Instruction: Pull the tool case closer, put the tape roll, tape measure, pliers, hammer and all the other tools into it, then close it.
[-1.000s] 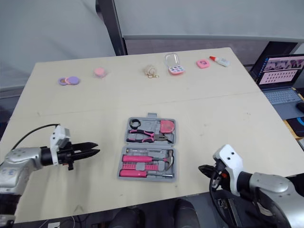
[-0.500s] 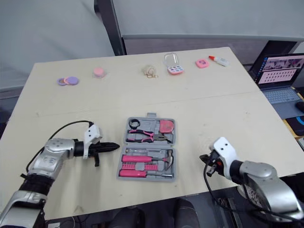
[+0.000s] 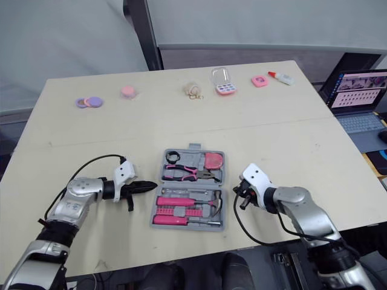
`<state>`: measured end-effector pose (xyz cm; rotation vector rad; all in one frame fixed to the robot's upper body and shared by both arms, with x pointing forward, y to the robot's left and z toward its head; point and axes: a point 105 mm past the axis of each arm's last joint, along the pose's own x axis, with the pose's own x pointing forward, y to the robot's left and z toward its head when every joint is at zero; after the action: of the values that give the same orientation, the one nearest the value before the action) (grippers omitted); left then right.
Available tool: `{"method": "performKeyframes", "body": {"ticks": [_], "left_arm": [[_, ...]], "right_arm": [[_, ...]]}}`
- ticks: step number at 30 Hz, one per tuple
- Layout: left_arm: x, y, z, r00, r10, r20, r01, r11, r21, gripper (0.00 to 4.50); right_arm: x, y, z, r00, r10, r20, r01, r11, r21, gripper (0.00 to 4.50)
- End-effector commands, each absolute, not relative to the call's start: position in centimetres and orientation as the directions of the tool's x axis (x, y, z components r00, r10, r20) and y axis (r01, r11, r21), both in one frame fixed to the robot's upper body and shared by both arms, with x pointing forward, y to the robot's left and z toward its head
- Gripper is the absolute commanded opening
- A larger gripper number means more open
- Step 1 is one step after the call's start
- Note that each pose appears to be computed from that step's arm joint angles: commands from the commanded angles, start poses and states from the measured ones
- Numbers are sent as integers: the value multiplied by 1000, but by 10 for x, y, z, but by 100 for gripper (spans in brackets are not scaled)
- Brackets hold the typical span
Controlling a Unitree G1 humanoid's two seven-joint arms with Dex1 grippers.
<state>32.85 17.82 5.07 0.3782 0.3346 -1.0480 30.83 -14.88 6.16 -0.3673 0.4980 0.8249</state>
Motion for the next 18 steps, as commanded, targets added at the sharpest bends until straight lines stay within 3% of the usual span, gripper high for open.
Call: {"method": "performKeyframes", "body": {"ticks": [1,18], "left_arm": [[329,175,48,468,-769,-435,880,451,149,2],[330,148,46,433,-803,-411,900,415,137,2]], "right_arm": [[315,-141,67,565,624,-540,-791,596,-139,0],[320,-113,59,500,675,-543,-841,529,-117,0]]}}
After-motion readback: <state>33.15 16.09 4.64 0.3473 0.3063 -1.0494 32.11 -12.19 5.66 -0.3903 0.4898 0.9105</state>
